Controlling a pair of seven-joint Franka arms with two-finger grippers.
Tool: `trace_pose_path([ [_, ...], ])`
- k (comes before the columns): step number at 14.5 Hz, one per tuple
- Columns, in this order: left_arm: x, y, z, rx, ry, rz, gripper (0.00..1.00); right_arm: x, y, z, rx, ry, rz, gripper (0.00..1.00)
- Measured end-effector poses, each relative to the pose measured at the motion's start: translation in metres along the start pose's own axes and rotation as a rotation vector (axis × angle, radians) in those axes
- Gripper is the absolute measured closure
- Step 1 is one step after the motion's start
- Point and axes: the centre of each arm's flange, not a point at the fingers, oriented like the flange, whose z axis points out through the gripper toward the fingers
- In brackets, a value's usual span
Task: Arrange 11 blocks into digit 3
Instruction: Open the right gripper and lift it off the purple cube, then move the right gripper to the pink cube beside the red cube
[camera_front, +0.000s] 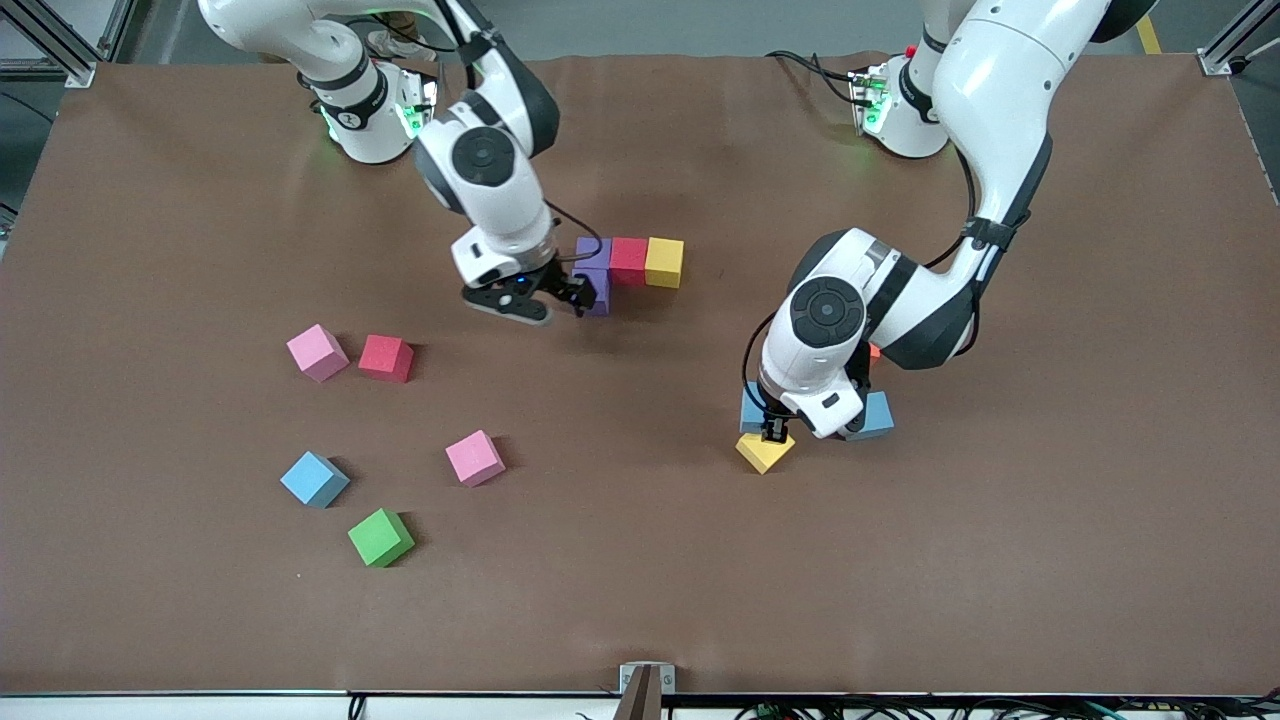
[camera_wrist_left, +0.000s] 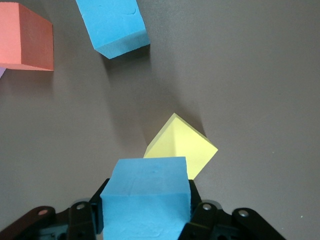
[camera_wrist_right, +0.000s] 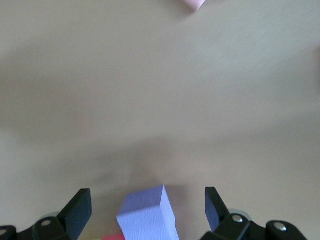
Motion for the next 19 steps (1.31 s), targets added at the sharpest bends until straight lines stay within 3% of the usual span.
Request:
trace_pose_path([
  [4, 0.001, 0.002, -0.002, -0.004, -0.001, 0.003, 0.39, 0.078, 0.058, -0.012, -0.036, 0.012, 0.164, 0.0],
  [8, 0.005, 0.003, -0.002, -0.005, -0.001, -0.001, 0.39, 0.126, 0.116, -0.006, -0.134, 0.028, 0.131, 0.0],
  [12, 0.015, 0.007, -0.008, -0.012, -0.008, -0.016, 0.39, 0.14, 0.153, 0.009, -0.16, -0.007, 0.041, 0.0],
  [19, 0.034, -0.009, -0.033, 0.0, -0.059, -0.016, 0.39, 0.129, 0.226, 0.065, -0.145, -0.025, -0.102, 0.0],
])
